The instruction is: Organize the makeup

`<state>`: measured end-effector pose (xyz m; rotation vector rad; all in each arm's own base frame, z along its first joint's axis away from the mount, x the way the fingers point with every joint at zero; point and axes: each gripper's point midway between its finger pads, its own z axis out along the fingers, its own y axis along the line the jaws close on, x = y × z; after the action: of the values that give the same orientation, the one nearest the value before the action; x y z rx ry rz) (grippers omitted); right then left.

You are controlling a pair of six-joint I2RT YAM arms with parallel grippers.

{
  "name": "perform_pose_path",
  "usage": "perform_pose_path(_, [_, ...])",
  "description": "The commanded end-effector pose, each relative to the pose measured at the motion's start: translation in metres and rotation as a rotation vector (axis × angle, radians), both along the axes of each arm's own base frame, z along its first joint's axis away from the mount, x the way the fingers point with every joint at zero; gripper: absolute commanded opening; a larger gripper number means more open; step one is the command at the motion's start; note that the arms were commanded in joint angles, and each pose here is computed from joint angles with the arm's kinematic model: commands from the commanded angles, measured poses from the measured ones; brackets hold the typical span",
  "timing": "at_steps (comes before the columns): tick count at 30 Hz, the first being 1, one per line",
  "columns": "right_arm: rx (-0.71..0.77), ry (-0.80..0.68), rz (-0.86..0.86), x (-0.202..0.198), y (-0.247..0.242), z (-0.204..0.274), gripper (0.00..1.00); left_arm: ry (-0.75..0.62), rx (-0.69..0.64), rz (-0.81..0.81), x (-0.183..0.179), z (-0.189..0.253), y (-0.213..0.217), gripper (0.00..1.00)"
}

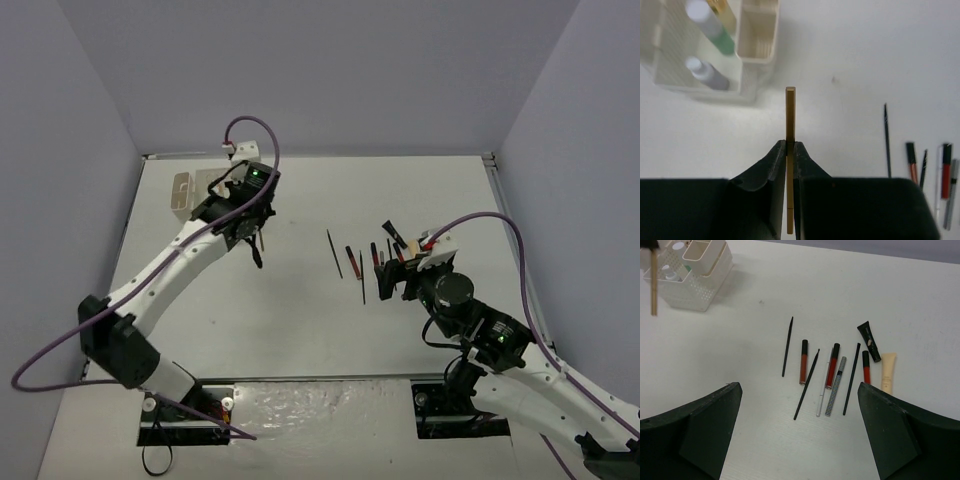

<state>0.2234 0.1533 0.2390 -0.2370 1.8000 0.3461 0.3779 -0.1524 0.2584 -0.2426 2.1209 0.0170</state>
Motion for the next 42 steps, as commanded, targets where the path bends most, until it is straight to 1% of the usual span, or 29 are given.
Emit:
perform_pose_path(1, [0.069, -0.063, 0.016, 0.003, 0.007, 0.022, 0.98, -0.295, 0.104, 0.121, 0.024, 0.082, 0.073, 0.00])
perform_pose_path(3, [0.090, -0.083, 0.027, 0.003, 0.009, 0.028, 0.98, -0.402, 0.116, 0.156, 0.033, 0.107, 0.099, 0.00])
perform_pose_path(6, [0.104, -0.097, 0.039, 0.001, 0.009, 0.031, 0.98, -0.517, 0.137, 0.204, 0.050, 0.130, 0.127, 0.00])
perform_pose_path(8, [0.112, -0.103, 0.047, 0.000, 0.010, 0.033, 0.98, -0.621, 0.109, 0.237, 0.063, 0.147, 0.142, 0.00])
perform_pose_path(10, [0.118, -0.108, 0.060, -0.001, 0.011, 0.034, 0.98, -0.667, 0.089, 0.227, 0.078, 0.142, 0.159, 0.00])
perform_pose_path(12, [0.117, -0.109, 0.072, -0.002, 0.013, 0.034, 0.98, -0.742, 0.059, 0.247, 0.089, 0.148, 0.181, 0.00])
perform_pose_path(13, [0.117, -0.110, 0.079, -0.002, 0.014, 0.034, 0.98, -0.759, 0.055, 0.254, 0.096, 0.149, 0.189, 0.00])
perform_pose_path(17, [0.116, -0.112, 0.103, -0.004, 0.018, 0.033, 0.98, -0.794, 0.069, 0.216, 0.120, 0.145, 0.200, 0.00])
perform_pose_path(24, [0.115, -0.108, 0.128, -0.006, 0.023, 0.032, 0.98, -0.812, 0.130, 0.188, 0.151, 0.117, 0.220, 0.00])
perform_pose_path(32, [0.106, -0.107, 0.131, -0.005, 0.023, 0.031, 0.98, -0.813, 0.188, 0.195, 0.170, 0.094, 0.238, 0.00])
perform_pose_path(37, [0.089, -0.090, 0.131, -0.003, 0.026, 0.024, 0.98, -0.807, 0.184, 0.190, 0.178, 0.076, 0.242, 0.00])
perform_pose_path(42, [0.079, -0.084, 0.128, -0.002, 0.027, 0.022, 0.98, -0.840, 0.138, 0.193, 0.176, 0.071, 0.243, 0.00])
